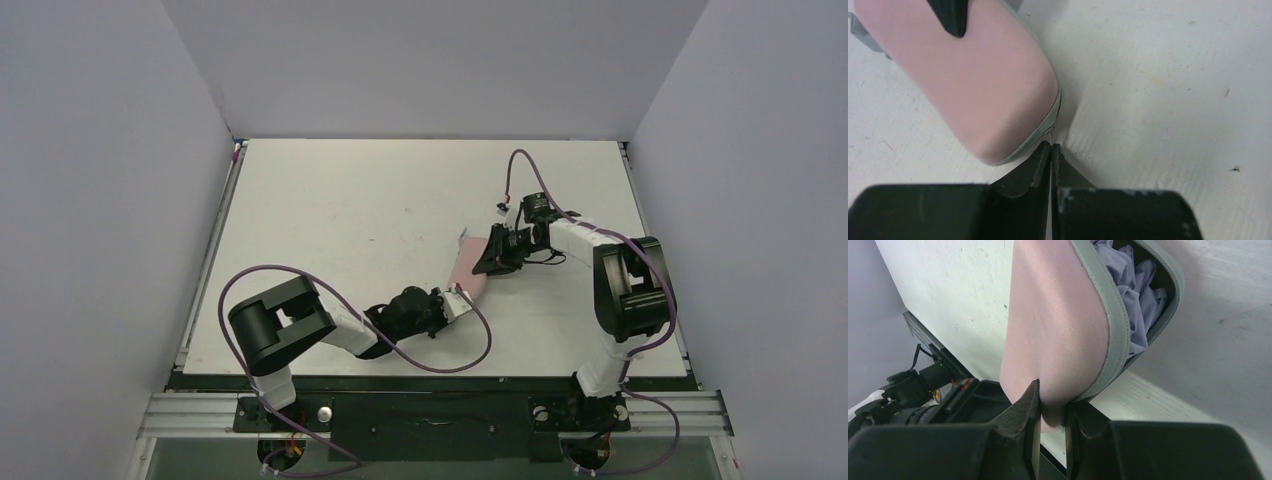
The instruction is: Open the umbrella
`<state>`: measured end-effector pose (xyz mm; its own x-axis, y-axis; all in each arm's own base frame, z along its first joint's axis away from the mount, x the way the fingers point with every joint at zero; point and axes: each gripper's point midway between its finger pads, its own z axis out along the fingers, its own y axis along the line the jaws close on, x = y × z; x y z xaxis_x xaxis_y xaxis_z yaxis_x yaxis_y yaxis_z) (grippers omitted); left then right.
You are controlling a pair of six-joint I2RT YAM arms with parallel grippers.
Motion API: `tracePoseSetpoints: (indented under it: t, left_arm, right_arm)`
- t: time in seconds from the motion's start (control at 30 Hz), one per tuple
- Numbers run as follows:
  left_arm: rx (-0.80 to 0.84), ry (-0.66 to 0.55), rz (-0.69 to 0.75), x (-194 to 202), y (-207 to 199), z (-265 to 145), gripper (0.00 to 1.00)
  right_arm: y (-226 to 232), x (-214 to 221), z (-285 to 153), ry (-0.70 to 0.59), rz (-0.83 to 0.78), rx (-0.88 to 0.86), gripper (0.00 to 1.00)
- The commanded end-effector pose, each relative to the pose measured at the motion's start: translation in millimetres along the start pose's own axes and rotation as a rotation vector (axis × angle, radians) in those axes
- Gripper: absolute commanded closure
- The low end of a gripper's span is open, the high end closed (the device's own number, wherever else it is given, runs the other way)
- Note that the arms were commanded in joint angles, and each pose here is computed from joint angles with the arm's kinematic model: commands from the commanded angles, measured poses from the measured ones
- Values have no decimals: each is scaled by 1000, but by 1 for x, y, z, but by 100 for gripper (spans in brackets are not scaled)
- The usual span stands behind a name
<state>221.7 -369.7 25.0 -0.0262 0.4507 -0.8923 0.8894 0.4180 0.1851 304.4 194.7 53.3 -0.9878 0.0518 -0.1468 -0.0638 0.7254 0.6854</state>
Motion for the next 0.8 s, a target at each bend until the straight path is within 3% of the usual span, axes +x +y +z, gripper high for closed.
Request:
tracePoseSetpoints:
  t: [0.0,0.23,0.43,0.47,0.53,0.63,0.77]
  left_arm:
    - [-20,63,-36,18,7,-15,100]
    - [-56,106,-58,29,22,-15,100]
    - [-38,79,-56,20,21,-9,100]
    - [-37,73,-55,17,21,-8,100]
    - [-34,61,-57,12,19,-5,100]
    - [6,35,-61,2,9,0,100]
    - [20,13,-75,-9,3,9,100]
  right_arm:
    - [-42,-3,-11,-15,-91,156,100]
    - [-34,14,-10,132,-222,86,100]
    - [-18,-3,-9,174,-407,115,98]
    - [-17,-14,-12,154,-407,145,93]
    - [-16,-25,-17,137,-373,165,70]
    - [-10,-31,-31,101,-283,132,26]
    - [-16,-16,-52,75,-160,91,17]
